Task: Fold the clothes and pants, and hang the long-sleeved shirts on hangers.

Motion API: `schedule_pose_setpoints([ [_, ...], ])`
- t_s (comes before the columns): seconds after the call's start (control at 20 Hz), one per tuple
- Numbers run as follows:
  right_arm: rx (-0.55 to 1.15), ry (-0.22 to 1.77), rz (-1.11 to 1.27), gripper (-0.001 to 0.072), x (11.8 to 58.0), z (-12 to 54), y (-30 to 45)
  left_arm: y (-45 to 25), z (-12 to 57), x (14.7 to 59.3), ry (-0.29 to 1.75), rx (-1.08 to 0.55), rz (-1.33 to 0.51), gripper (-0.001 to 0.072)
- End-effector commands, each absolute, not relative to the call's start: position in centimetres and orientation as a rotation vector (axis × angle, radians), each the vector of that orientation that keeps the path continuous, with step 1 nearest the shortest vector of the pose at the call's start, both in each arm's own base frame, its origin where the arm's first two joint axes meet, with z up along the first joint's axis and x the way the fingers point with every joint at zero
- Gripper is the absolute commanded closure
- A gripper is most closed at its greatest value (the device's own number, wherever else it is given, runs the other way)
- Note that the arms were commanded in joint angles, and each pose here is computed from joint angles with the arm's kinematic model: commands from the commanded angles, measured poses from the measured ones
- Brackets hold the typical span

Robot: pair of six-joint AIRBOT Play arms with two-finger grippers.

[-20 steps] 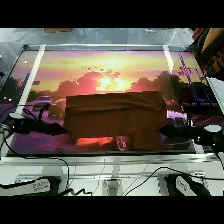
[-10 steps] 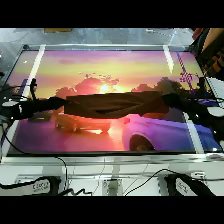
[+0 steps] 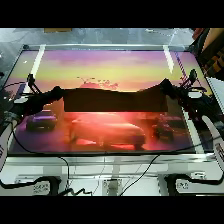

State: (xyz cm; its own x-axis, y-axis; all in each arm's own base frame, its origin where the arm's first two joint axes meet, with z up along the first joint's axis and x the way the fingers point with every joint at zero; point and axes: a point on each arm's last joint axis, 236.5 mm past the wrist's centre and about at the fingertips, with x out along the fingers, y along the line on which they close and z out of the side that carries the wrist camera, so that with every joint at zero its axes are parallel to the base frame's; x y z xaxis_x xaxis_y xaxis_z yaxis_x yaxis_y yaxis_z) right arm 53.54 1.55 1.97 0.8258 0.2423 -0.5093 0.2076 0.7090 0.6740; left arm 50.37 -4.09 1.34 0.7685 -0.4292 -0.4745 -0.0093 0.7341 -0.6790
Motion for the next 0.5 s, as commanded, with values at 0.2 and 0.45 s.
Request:
schedule_pose_setpoints([
  [0.2, 0.781, 0.671, -0.03, 0.0573, 55.5, -2.8, 0.7, -5.4, -3.9, 50.2, 0.772, -0.766, -0.24, 0.0681],
  [0.45, 0.658, 0.695, 0.009, 0.0085, 55.0, -2.6, 0.8, -5.9, -4.3, 49.7, 0.798, -0.773, -0.271, 0.0005],
])
